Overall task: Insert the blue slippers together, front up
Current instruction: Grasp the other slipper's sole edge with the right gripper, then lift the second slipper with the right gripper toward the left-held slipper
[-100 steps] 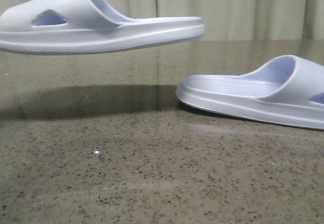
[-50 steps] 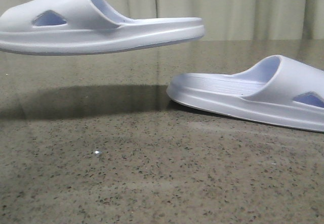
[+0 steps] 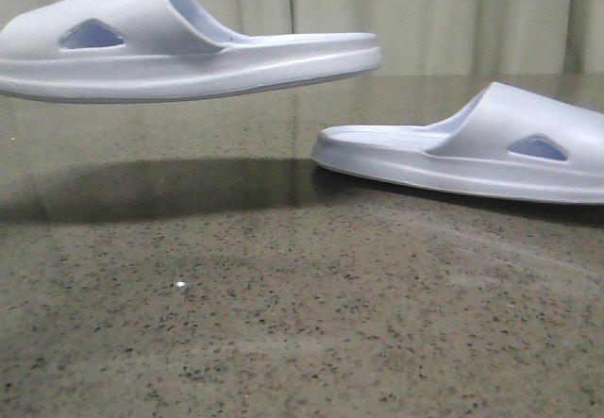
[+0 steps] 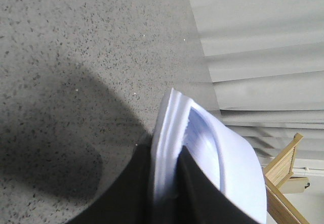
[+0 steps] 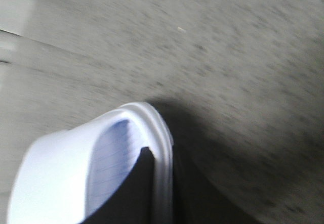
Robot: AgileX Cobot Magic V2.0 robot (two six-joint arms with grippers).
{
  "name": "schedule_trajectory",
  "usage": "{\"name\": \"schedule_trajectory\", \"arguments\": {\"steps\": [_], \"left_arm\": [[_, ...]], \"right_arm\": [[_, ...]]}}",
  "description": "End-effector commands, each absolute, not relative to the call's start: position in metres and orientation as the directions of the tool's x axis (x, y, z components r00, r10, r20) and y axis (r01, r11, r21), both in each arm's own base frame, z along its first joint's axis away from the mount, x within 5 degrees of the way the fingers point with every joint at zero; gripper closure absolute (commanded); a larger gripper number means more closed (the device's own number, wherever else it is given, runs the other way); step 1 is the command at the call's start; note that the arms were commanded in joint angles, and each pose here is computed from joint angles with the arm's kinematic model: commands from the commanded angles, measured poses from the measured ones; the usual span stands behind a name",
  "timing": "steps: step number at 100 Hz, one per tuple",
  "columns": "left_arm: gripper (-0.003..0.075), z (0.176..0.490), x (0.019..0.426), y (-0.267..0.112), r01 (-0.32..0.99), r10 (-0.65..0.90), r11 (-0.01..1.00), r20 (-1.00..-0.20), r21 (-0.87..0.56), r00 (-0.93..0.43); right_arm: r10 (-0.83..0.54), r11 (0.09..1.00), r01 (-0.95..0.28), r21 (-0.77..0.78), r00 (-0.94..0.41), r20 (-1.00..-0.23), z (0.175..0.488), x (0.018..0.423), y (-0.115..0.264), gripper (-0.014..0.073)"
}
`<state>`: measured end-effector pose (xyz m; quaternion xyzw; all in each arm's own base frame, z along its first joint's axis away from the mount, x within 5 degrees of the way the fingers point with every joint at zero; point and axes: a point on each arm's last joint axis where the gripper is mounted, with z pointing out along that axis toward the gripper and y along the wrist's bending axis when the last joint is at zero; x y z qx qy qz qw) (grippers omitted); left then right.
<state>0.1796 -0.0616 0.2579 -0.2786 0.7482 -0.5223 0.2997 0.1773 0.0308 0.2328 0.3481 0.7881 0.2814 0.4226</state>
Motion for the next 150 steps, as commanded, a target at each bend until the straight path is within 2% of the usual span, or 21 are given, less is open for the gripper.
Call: {"name": "schedule_trajectory", "arguments": {"steps": [1,11,24,35,49,57,78,91,108,130,150], "left_arm": [[0.0704,0.273,0.181,-0.065,-0.061,-0.738,0.209,-0.116,-0.976,-0.665],[0.0704,0.273,0.181,-0.065,-0.058,-0.734,0.206,-0.115,-0.977,-0.669],[0.0704,0.275,0.180,-0.067,-0.048,-0.721,0.197,-0.111,-0.979,-0.684],[0.0704,0.275,0.179,-0.068,-0.042,-0.714,0.191,-0.110,-0.981,-0.692],[0.0704,0.276,0.177,-0.070,-0.025,-0.689,0.183,-0.110,-0.983,-0.717],[0.0704,0.277,0.176,-0.071,-0.019,-0.679,0.184,-0.113,-0.983,-0.725],[0.0704,0.276,0.175,-0.072,-0.010,-0.662,0.191,-0.121,-0.982,-0.739],[0.0704,0.276,0.175,-0.072,-0.006,-0.659,0.199,-0.130,-0.980,-0.741],[0.0704,0.276,0.175,-0.072,-0.004,-0.659,0.200,-0.131,-0.980,-0.741],[0.0704,0.276,0.174,-0.072,-0.003,-0.655,0.208,-0.137,-0.978,-0.743],[0.0704,0.275,0.174,-0.072,-0.003,-0.655,0.211,-0.139,-0.977,-0.743]], "right_arm": [[0.790,0.589,0.131,0.797,-0.297,-0.535,0.258,0.187,0.032,0.0701],[0.804,0.570,0.027,0.821,-0.226,-0.550,0.269,0.190,0.032,0.0701],[0.818,0.561,-0.124,0.818,-0.066,-0.571,0.290,0.192,0.022,0.0701],[0.810,0.580,-0.129,0.804,-0.013,-0.586,0.304,0.197,0.014,0.0700],[0.736,0.665,-0.163,0.729,-0.026,-0.677,0.331,0.199,0.017,0.0700],[0.679,0.724,-0.117,0.680,-0.051,-0.732,0.346,0.199,0.016,0.0701],[0.586,0.810,-0.034,0.586,-0.013,-0.810,0.392,0.180,0.008,0.0702],[0.586,0.810,0.020,0.586,-0.005,-0.810,0.406,0.166,0.003,0.0702],[0.619,0.785,0.061,0.616,-0.069,-0.782,0.401,0.156,0.005,0.0702],[0.651,0.742,-0.022,0.670,-0.214,-0.728,0.396,0.153,0.029,0.0702],[0.648,0.733,-0.007,0.680,-0.299,-0.701,0.391,0.144,0.035,0.0702]]}}
